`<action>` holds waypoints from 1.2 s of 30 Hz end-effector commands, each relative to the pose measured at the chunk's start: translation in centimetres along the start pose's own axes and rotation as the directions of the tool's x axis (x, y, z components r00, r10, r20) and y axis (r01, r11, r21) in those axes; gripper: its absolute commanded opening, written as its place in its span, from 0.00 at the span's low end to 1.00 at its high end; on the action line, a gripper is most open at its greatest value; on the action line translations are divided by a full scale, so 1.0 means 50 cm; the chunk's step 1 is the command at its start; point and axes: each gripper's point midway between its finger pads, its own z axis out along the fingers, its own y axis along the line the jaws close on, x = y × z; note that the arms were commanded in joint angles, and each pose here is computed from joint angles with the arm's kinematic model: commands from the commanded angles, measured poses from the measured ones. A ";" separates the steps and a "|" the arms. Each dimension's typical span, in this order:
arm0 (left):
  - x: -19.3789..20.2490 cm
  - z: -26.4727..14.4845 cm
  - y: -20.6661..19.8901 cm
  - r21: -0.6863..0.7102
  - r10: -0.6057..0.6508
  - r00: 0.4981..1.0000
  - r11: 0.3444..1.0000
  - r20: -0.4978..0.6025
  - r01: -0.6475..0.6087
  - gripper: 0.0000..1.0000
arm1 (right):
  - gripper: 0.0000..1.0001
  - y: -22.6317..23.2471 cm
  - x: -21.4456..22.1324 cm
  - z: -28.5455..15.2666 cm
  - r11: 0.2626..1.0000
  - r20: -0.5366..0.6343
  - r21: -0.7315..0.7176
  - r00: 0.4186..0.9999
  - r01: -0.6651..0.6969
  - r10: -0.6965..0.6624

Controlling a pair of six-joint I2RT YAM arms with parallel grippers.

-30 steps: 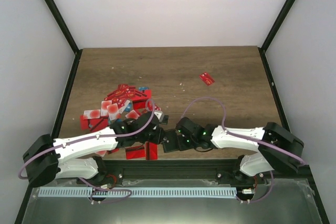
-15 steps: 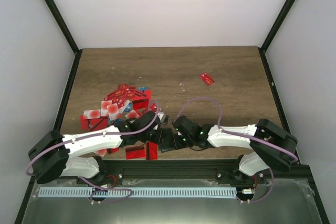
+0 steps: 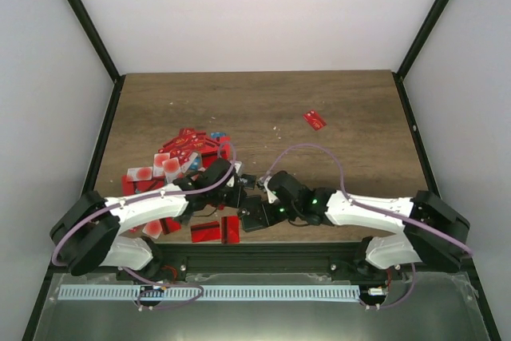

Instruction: Put the credit cards into the card holder

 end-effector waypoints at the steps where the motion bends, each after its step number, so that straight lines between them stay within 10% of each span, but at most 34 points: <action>1: 0.007 0.015 -0.007 0.037 0.028 0.999 0.999 -0.017 -0.028 0.14 | 0.30 0.030 -0.047 0.014 0.999 0.024 -0.023 0.999 0.029 -0.028; 24: 0.026 0.030 0.013 0.014 0.032 0.999 0.999 -0.039 -0.031 0.14 | 0.22 0.011 -0.073 0.083 0.997 -0.017 -0.073 1.000 -0.015 0.014; 36: 0.030 0.032 0.017 0.007 0.029 0.999 1.000 -0.045 -0.028 0.13 | 0.01 0.007 -0.078 0.085 0.998 -0.026 -0.051 0.999 -0.031 0.030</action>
